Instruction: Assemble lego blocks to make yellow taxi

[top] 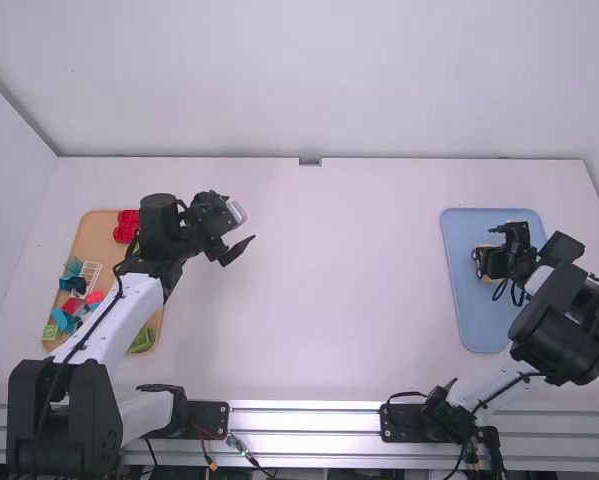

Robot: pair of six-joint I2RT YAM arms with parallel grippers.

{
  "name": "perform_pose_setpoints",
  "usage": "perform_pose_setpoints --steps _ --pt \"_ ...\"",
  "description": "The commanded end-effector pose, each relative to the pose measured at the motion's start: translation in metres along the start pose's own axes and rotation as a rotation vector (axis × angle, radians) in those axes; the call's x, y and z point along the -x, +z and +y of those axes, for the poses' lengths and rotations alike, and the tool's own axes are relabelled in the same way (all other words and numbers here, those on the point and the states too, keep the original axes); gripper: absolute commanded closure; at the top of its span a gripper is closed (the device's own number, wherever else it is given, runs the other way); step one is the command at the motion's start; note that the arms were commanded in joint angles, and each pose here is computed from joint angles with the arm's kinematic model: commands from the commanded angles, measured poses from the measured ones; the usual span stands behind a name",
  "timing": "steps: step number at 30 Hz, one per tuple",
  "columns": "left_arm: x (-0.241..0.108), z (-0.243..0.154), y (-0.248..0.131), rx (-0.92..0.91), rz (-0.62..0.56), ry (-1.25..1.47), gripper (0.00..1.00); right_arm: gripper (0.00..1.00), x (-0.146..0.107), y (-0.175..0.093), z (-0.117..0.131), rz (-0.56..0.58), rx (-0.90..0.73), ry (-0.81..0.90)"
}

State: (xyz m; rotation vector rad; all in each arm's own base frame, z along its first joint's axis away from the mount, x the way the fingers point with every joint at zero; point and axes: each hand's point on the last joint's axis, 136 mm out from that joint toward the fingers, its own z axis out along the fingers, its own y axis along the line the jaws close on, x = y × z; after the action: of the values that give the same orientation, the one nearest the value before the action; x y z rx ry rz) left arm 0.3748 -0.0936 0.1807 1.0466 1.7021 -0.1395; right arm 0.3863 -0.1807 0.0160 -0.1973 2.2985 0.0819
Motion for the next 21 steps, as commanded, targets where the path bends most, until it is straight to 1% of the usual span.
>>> perform_pose_setpoints --steps 1,3,4,5,6,7,8,9,11,14,16,19,20,21 --pt "0.01 0.002 -0.003 0.006 -0.022 0.011 0.01 0.32 -0.003 0.007 0.001 0.003 0.023 0.045" --pt "0.01 0.002 -0.003 0.006 -0.022 0.008 0.01 0.3 -0.007 0.008 0.001 0.012 0.025 0.052" --pt "0.01 0.002 -0.003 0.004 -0.024 0.009 0.01 0.24 -0.01 0.009 0.002 0.016 0.03 0.057" --pt "0.01 0.002 -0.003 0.003 -0.024 0.009 0.01 0.11 -0.01 0.009 0.003 0.015 0.034 0.063" --pt "0.01 0.002 -0.003 0.004 -0.024 0.009 0.01 0.04 -0.009 0.009 0.003 0.013 0.036 0.077" --pt "0.01 0.003 -0.003 0.005 -0.024 0.01 0.01 0.0 -0.008 0.009 0.003 0.011 0.035 0.083" --pt "0.011 0.002 -0.003 0.004 -0.025 0.01 0.01 0.01 0.0 0.008 0.004 -0.003 0.031 0.107" --pt "0.011 0.002 -0.003 0.004 -0.026 0.01 0.01 0.01 0.002 0.007 0.005 -0.006 0.032 0.107" --pt "0.011 0.004 -0.004 0.01 -0.027 0.011 0.01 0.01 0.017 -0.001 0.007 -0.022 0.026 0.102" --pt "0.013 0.005 -0.004 0.012 -0.038 0.002 0.01 0.01 0.046 -0.023 0.012 -0.045 0.019 0.081" --pt "0.018 0.01 -0.004 0.028 -0.058 -0.057 0.01 0.01 0.066 -0.034 0.018 -0.06 0.023 0.062" --pt "0.026 0.023 -0.006 0.082 -0.088 -0.186 0.01 0.01 0.099 -0.056 0.034 -0.08 0.04 0.055" --pt "0.027 0.026 -0.006 0.094 -0.093 -0.208 0.01 0.01 0.105 -0.062 0.038 -0.082 0.045 0.058" --pt "0.028 0.031 -0.007 0.117 -0.096 -0.244 0.01 0.01 0.117 -0.073 0.048 -0.085 0.057 0.049"
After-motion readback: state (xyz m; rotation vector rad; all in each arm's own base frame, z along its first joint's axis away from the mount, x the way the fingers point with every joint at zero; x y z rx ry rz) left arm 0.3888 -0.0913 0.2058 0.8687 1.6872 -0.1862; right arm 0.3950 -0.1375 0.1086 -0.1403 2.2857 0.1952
